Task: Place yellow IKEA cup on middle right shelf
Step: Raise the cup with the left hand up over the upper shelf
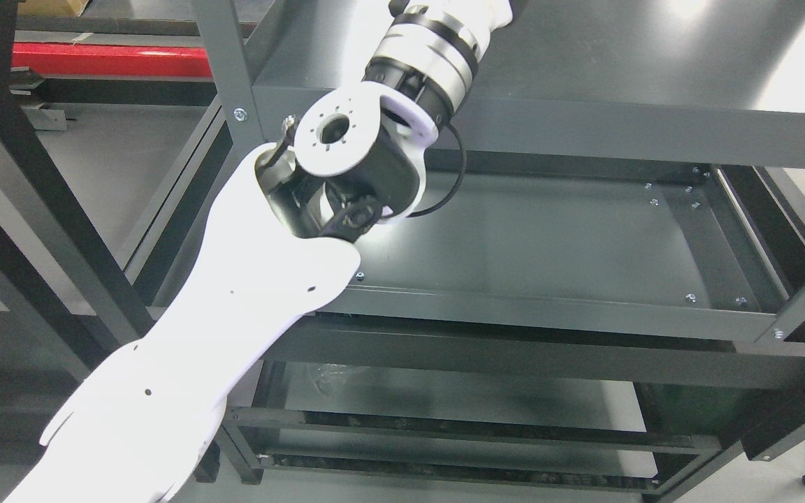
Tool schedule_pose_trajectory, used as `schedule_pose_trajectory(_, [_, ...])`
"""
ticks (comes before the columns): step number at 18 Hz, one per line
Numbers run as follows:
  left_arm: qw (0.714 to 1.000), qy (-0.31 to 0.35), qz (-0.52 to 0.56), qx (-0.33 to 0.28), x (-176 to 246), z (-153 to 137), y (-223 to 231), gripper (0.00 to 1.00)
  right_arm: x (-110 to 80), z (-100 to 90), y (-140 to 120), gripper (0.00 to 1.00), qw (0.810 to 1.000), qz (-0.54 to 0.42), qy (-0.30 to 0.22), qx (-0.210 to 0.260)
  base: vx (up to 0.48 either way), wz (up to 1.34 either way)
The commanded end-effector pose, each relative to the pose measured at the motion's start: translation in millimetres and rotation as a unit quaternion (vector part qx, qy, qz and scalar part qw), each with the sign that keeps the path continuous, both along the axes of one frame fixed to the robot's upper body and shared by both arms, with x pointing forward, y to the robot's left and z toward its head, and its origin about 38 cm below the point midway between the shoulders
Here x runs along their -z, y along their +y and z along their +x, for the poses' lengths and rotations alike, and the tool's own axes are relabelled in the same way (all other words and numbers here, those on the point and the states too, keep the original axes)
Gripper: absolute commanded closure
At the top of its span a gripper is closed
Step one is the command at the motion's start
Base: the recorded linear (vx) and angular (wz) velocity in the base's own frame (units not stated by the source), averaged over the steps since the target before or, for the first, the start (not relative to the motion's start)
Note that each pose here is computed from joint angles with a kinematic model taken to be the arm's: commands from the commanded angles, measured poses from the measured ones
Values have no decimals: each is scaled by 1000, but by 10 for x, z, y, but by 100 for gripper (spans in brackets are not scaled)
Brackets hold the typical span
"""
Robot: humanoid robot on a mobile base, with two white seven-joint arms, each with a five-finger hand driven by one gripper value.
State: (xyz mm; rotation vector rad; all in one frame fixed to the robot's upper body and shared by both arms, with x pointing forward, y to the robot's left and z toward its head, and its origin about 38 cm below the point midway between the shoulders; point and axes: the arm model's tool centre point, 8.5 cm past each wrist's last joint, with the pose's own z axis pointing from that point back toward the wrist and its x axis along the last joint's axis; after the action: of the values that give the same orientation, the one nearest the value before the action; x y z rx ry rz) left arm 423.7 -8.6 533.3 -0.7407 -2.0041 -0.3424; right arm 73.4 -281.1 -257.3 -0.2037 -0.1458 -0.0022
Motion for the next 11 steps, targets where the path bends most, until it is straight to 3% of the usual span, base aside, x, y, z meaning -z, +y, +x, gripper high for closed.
schedule_pose_trajectory(1, [990, 137, 15, -7, 118, 573, 147, 100, -1, -90, -98, 1, 1000, -6, 7, 4, 0, 0])
schedule_pose_trajectory(4, [985, 164, 39, -24, 259, 709, 168, 98, -1, -90, -98, 1, 1000, -6, 7, 4, 0, 0])
schedule_pose_trajectory(11, [979, 167, 111, -36, 526, 676, -38, 92, -1, -90, -98, 1, 1000, -6, 7, 4, 0, 0])
